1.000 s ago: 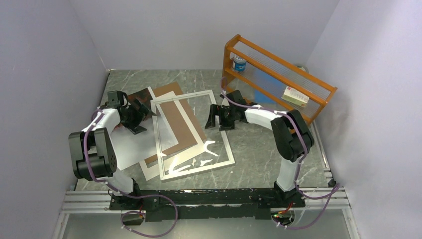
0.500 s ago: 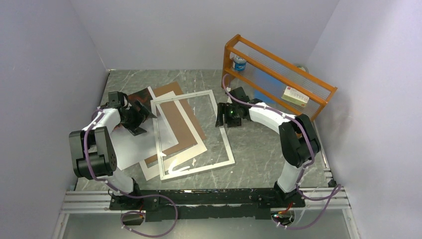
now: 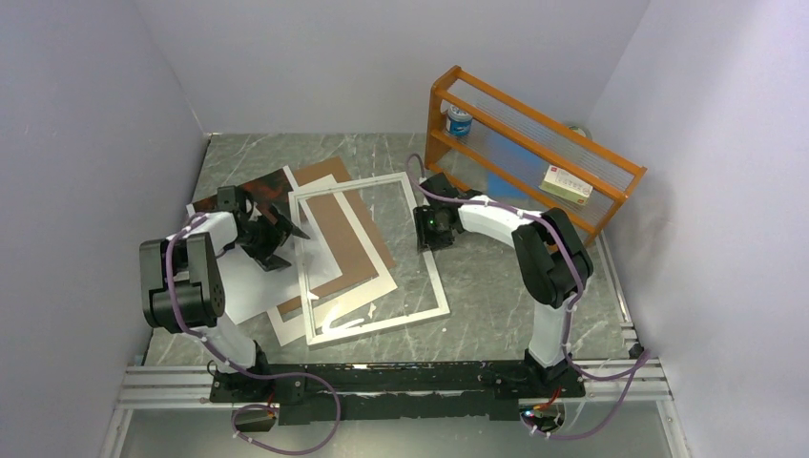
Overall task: Put the photo into the frame
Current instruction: Move the photo frame to the center of the board.
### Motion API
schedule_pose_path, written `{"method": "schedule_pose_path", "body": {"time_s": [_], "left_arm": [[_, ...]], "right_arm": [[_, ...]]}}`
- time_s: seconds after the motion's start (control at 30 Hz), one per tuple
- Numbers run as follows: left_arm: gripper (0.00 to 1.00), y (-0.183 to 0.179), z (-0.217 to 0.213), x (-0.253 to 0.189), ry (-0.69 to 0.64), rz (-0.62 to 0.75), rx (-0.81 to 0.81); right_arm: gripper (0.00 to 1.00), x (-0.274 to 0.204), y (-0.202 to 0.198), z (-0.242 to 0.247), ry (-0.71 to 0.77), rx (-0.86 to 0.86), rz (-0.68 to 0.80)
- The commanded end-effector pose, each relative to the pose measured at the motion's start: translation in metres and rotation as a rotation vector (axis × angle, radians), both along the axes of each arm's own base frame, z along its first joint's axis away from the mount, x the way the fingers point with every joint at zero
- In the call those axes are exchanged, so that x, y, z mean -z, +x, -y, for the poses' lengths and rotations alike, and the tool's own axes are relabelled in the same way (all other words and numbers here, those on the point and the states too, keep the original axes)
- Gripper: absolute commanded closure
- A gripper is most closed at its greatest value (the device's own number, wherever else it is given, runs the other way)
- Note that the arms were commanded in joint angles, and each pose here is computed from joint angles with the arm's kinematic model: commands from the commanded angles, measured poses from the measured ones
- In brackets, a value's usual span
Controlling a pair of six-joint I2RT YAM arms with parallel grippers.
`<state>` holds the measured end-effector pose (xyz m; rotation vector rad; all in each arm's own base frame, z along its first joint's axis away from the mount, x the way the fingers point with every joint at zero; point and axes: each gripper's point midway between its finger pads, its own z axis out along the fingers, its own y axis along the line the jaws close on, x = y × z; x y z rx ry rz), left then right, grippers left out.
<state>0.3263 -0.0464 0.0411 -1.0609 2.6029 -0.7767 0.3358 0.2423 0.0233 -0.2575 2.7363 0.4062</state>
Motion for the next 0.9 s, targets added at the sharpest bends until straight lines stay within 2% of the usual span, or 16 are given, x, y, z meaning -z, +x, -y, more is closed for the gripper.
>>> {"method": "schedule_pose_path", "body": {"time_s": [0.0, 0.23, 0.3, 0.43, 0.63, 0.7, 0.87], "left_arm": [[0.09, 0.001, 0.015, 0.001, -0.065, 0.018, 0.051], [0.09, 0.002, 0.037, -0.002, -0.111, 0.040, 0.120], [0.09, 0.001, 0.045, -0.003, -0.128, 0.046, 0.142], [0.09, -0.002, 0.055, -0.002, -0.140, 0.045, 0.158], [0.09, -0.012, 0.073, 0.000, -0.152, 0.038, 0.184], [0.09, -0.015, 0.068, 0.001, -0.099, 0.017, 0.171], [0.06, -0.014, 0.018, -0.017, 0.225, -0.029, 0.106]], "right_arm": [[0.64, -0.006, 0.004, 0.001, -0.013, -0.008, 0.028], [0.62, -0.018, -0.001, 0.002, 0.025, 0.008, 0.028], [0.58, -0.021, -0.003, 0.004, 0.039, 0.022, 0.027], [0.41, -0.028, -0.009, 0.007, 0.089, 0.044, 0.032], [0.34, -0.033, -0.019, 0.021, 0.146, 0.099, 0.016], [0.31, -0.034, -0.018, 0.028, 0.130, 0.126, 0.024], [0.26, -0.044, -0.007, 0.050, 0.050, 0.211, 0.077]]}}
